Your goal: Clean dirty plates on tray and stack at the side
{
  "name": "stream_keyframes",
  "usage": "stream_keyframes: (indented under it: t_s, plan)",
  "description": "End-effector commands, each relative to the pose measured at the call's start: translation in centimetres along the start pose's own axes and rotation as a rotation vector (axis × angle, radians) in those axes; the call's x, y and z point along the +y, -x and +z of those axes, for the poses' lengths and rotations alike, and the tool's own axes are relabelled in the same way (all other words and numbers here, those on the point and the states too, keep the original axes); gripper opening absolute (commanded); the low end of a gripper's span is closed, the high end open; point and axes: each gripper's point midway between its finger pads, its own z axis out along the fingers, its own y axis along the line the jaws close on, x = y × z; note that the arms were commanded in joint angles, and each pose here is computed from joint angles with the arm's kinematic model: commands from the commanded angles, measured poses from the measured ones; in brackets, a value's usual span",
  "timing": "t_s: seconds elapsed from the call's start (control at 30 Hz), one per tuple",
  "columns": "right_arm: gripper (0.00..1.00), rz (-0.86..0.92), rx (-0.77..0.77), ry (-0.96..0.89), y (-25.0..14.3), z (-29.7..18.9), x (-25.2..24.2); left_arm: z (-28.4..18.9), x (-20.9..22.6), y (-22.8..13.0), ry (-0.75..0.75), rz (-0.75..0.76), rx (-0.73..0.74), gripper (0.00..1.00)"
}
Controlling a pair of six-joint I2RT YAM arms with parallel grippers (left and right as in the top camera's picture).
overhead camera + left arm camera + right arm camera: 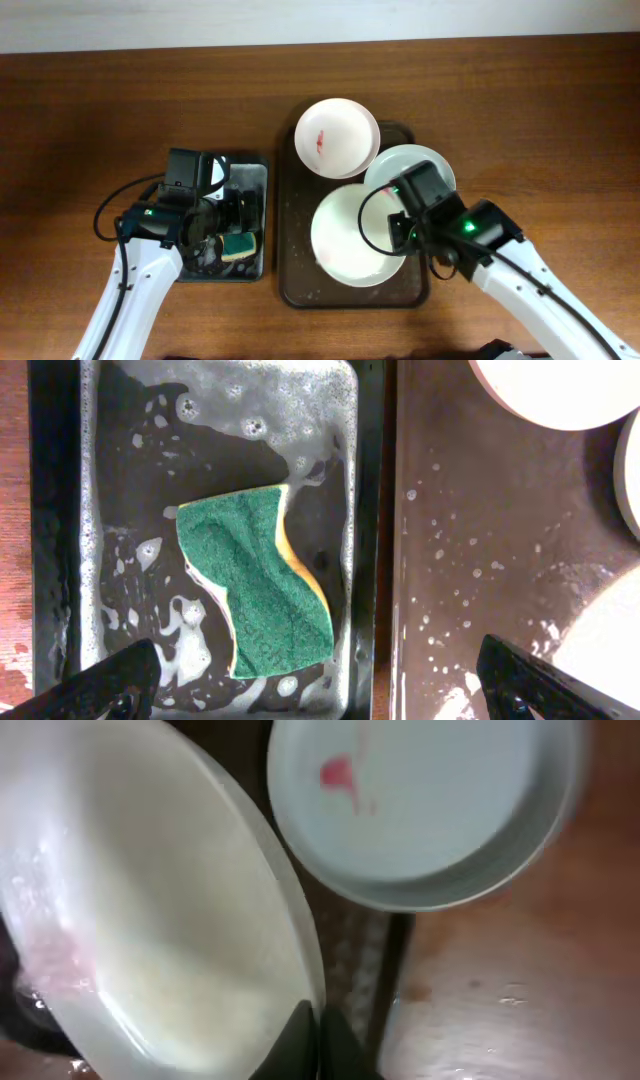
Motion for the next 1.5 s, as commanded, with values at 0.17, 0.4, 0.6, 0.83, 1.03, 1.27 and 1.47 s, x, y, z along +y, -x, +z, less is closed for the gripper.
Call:
stream_keyframes:
  t_s: [0.17, 0.4, 0.6, 0.83, 1.03, 1.27, 1.47]
  plan:
    - [0.04, -0.186, -0.369, -0.416, 5.2, -8.8, -1.0, -0.5, -0.1, 0.5, -0.012, 0.005, -0.018, 0.99]
    - [0.04, -0.288, -0.397, -0.468, 4.6, -9.5, 0.1, -0.5, -0.1, 0.5, -0.012, 0.005, -0.018, 1.00]
    - [0.04, -0.363, -0.318, -0.519, 3.9, -8.1, 0.0, -0.5, -0.1, 0.5, -0.012, 0.005, -0.018, 0.99]
    - [0.04, -0.575, -0.463, -0.599, 4.1, -10.7, 3.2, -0.5, -0.1, 0.5, -0.012, 0.005, -0.018, 0.99]
    - [0.04, -0.593, -0.479, -0.626, 4.3, -11.1, 3.2, -0.5, -0.1, 0.5, -0.012, 0.005, -0.018, 0.99]
    - [0.04, -0.545, -0.489, -0.615, 4.4, -11.0, 3.1, -0.5, -0.1, 0.5, -0.012, 0.005, -0.018, 1.00]
    - [0.04, 0.129, -0.028, -0.106, 3.2, -4.5, -3.7, -0.5, -0.1, 0.5, -0.012, 0.005, -0.018, 0.99]
